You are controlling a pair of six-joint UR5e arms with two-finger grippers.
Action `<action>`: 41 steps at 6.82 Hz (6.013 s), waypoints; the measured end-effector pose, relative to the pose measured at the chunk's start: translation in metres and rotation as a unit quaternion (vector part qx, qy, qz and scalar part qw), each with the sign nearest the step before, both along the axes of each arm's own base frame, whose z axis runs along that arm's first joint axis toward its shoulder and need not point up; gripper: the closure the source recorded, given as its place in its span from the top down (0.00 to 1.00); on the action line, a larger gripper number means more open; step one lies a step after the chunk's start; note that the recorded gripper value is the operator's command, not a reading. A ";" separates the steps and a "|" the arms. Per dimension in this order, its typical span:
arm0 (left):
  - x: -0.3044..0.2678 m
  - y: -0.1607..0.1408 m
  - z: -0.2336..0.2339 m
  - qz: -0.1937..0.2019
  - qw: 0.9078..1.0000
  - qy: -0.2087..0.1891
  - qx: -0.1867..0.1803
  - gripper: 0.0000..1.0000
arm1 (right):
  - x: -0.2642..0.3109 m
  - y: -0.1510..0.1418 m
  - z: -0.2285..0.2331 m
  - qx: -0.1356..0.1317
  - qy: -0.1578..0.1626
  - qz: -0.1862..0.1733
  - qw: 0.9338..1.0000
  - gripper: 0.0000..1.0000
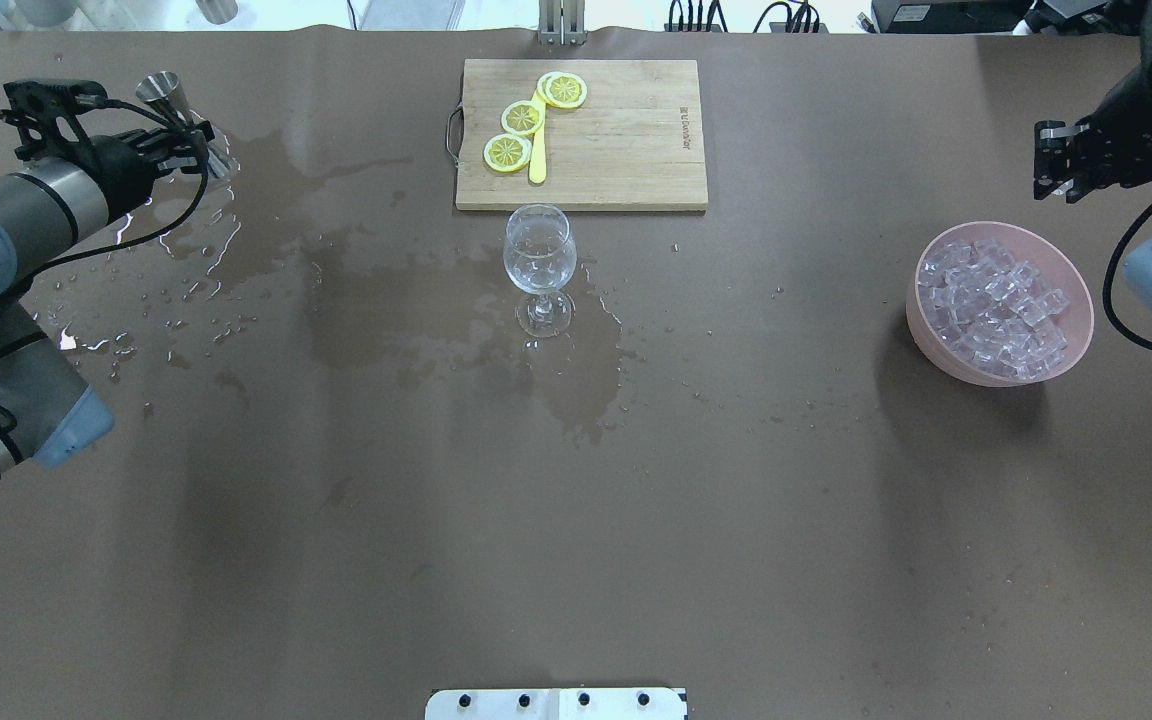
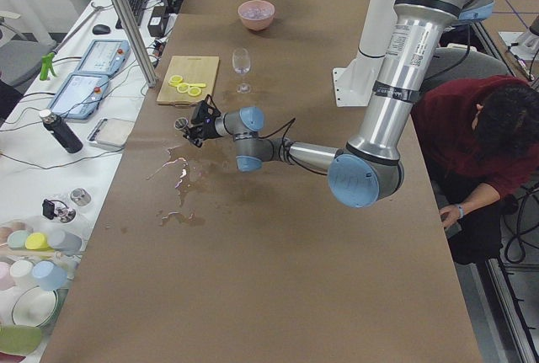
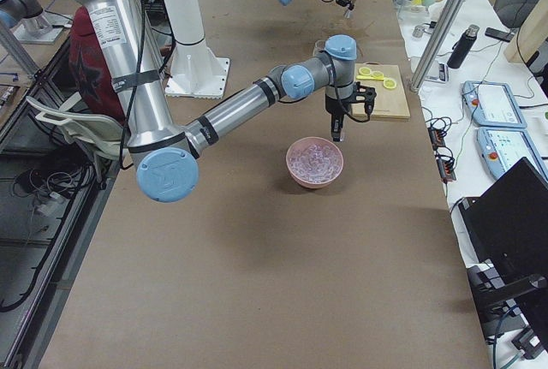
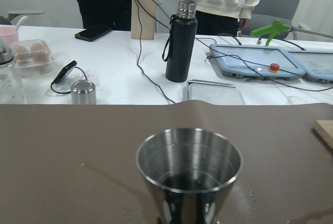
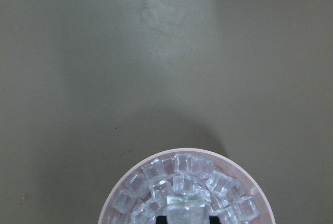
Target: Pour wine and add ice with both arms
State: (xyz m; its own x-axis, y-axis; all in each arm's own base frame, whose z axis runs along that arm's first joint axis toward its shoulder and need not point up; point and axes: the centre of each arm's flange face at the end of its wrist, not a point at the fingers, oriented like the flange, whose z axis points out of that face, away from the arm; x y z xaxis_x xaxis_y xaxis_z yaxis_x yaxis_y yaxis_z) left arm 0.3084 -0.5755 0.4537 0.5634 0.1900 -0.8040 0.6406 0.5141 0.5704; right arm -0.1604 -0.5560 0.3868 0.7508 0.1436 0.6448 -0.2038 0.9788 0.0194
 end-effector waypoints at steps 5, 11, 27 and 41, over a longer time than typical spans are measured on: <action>0.008 0.023 -0.070 0.033 0.998 0.034 0.040 0.00 | -0.014 0.014 -0.017 0.099 0.028 -0.093 0.990 0.26; 0.068 0.055 -0.188 0.044 0.975 -0.154 0.154 0.00 | -0.014 0.020 -0.023 0.113 0.026 -0.104 0.988 0.26; 0.181 0.120 -0.248 0.073 0.843 -0.440 0.301 0.00 | -0.006 0.040 -0.049 0.094 0.005 -0.108 0.990 0.25; 0.202 0.140 -0.266 0.051 0.712 -0.614 0.338 0.00 | -0.001 0.053 -0.067 0.054 -0.018 -0.088 0.995 0.25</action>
State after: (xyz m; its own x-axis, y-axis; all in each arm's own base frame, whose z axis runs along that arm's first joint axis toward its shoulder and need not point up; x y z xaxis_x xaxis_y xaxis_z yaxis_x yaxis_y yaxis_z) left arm 0.5100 -0.4354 0.1875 0.7177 0.3900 0.5768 -0.5745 -0.1363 0.8070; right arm -0.1615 -0.5031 0.3193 0.7339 -0.0595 0.6766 -0.0329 0.9919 0.1228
